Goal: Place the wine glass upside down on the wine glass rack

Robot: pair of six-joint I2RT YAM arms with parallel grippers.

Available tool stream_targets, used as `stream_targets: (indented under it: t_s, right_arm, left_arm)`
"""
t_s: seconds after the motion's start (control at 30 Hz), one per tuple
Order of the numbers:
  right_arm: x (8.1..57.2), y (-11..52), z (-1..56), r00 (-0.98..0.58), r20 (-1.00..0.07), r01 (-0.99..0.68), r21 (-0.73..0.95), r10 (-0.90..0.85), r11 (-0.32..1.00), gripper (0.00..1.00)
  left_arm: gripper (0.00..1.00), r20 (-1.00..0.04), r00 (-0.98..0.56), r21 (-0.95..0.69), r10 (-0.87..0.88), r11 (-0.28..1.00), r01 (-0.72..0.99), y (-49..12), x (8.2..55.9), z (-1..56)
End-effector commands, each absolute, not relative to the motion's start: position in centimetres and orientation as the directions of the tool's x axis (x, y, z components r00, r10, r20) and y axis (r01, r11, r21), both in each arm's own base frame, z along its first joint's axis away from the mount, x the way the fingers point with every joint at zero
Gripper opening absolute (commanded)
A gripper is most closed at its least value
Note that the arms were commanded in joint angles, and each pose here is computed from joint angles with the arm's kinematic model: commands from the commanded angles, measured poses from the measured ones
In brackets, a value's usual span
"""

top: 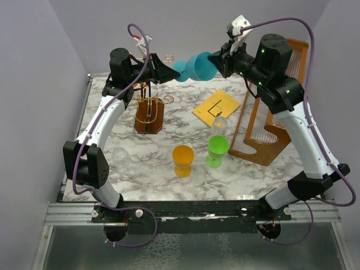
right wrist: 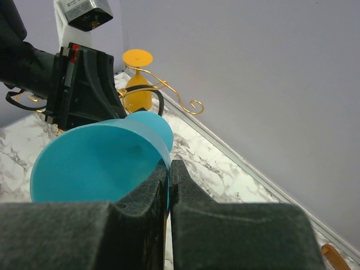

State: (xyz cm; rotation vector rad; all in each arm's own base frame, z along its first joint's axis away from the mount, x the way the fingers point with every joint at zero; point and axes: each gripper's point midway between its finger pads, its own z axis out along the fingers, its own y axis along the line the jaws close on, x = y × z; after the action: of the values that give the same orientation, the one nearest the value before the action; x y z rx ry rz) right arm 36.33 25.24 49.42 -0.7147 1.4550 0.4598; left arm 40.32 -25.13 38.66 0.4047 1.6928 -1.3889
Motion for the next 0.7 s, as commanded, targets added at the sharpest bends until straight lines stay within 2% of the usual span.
stream_targets:
  t_s: [0.0,0.1,0.23,0.33,0.5,0.6,0.67]
  right_arm:
    - [35.1,25.1,51.2,0.129,-0.986,-0.688,-0.164,-0.104,0.707,0.01]
    - [35.3,24.8,51.1,0.134,-0.984,-0.675,-0.176,-0.115,0.717,0.01]
    - [35.8,24.6,50.5,0.131,-0.983,-0.659,-0.184,-0.130,0.730,0.01]
    - [35.9,24.4,50.3,0.133,-0.982,-0.653,-0.191,-0.136,0.733,0.01]
    - [35.9,24.4,50.1,0.134,-0.980,-0.651,-0.197,-0.144,0.733,0.01]
    - [35.9,24.4,49.9,0.133,-0.980,-0.654,-0.198,-0.146,0.730,0.01]
    - [35.9,24.4,49.9,0.135,-0.979,-0.653,-0.203,-0.151,0.730,0.01]
  left_arm:
    - [0.24,-0.797,-0.546,-0.603,-0.258,0.304,0.738,-25.5,40.2,39.2]
    - [0.24,-0.802,-0.540,-0.597,-0.256,0.306,0.742,-25.4,40.2,39.4]
    - [0.31,-0.815,-0.519,-0.579,-0.258,0.311,0.754,-25.3,40.1,40.0]
    - [0.30,-0.823,-0.505,-0.568,-0.261,0.324,0.757,-25.1,40.1,40.1]
    - [0.19,-0.830,-0.494,-0.557,-0.259,0.337,0.759,-25.1,40.2,40.0]
    - [0.02,-0.840,-0.478,-0.542,-0.256,0.347,0.766,-25.0,40.3,40.2]
    - [0.00,-0.853,-0.458,-0.522,-0.251,0.371,0.768,-24.8,40.5,40.4]
